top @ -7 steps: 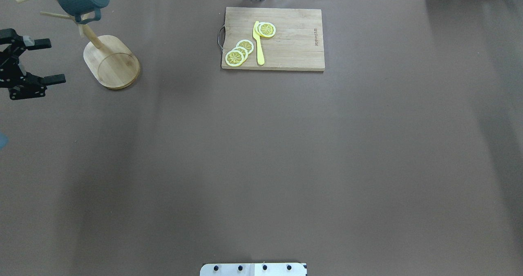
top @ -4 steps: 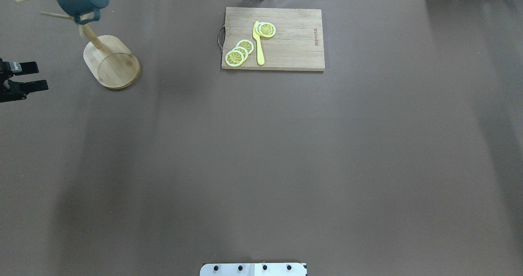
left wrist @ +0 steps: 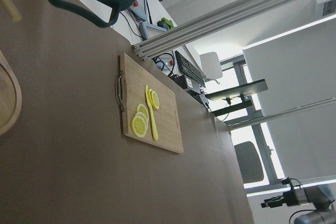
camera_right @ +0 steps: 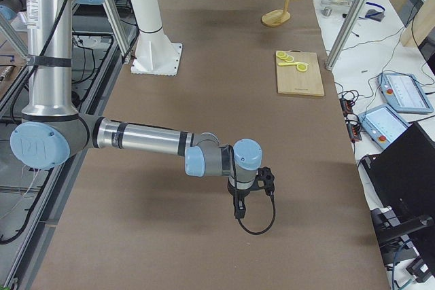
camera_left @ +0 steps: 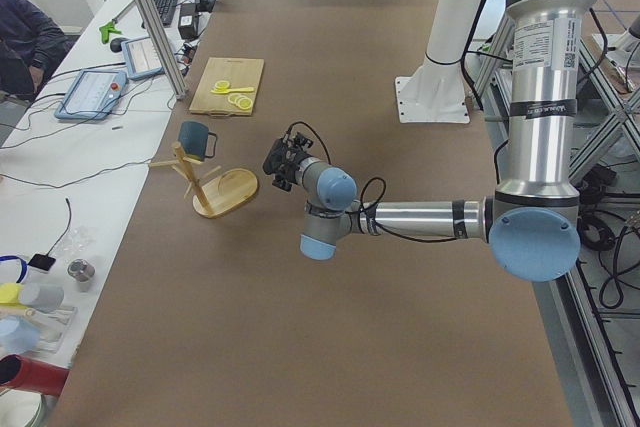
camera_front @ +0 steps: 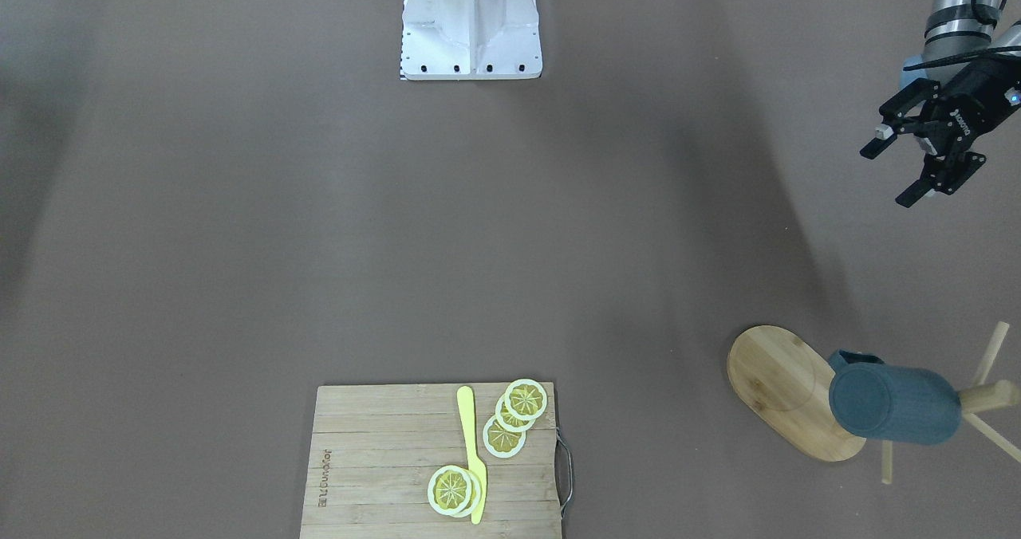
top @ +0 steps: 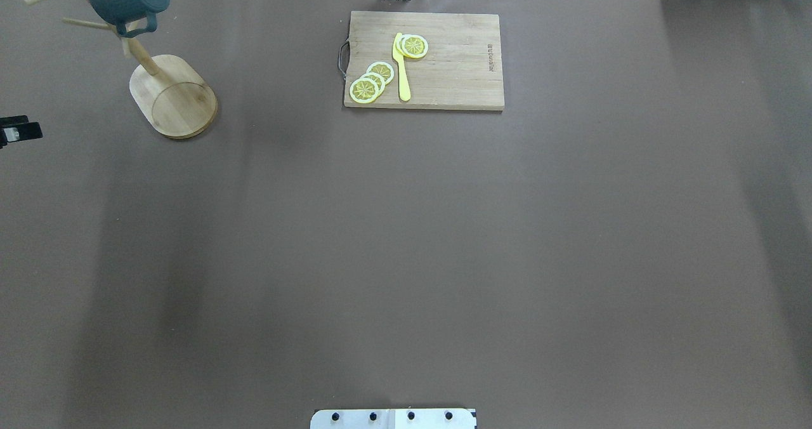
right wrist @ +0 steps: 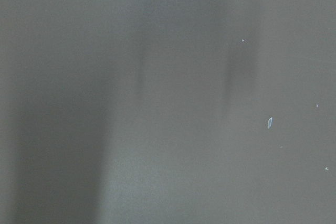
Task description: Hang cup on storage rack
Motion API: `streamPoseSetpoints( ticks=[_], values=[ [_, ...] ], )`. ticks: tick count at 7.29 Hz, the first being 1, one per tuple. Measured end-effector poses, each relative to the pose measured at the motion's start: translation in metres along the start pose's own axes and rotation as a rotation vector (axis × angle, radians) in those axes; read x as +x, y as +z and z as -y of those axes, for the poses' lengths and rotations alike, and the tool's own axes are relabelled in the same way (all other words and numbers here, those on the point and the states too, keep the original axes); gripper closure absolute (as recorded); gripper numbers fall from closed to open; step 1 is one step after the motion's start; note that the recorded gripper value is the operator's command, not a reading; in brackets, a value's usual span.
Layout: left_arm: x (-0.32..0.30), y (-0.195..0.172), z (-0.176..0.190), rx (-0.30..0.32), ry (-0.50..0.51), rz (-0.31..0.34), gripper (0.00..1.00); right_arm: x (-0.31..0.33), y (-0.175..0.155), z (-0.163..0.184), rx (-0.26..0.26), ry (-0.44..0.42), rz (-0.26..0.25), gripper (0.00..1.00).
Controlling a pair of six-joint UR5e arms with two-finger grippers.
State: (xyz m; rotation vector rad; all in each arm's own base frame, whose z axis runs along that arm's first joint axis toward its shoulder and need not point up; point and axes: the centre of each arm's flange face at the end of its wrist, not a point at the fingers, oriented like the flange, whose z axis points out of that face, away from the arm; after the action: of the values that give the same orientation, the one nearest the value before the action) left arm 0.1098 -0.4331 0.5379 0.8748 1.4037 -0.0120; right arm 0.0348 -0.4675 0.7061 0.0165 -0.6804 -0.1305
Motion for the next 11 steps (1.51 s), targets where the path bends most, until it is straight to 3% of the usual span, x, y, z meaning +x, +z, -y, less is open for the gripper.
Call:
streamPoseSetpoints(
  ticks=[4,7,9,11],
  values=[
    [-0.067,-0.047,0.011,-0.112,0.404,0.31,0.01,0.002,0.003,-0.004,-0.005,0.004,0.0,0.0],
    [-0.118,-0.1,0.038,-0.25,0.58,0.526,0.01,0.002,0.003,-0.005,-0.006,0.004,0.0,0.0],
    [-0.151,-0.129,0.049,-0.384,0.56,0.649,0.01,0.002,0.003,-0.005,-0.006,0.004,0.0,0.0],
    [-0.168,-0.13,0.055,-0.53,0.398,0.708,0.01,0.002,0.003,-0.005,-0.006,0.004,0.0,0.0]
  ],
)
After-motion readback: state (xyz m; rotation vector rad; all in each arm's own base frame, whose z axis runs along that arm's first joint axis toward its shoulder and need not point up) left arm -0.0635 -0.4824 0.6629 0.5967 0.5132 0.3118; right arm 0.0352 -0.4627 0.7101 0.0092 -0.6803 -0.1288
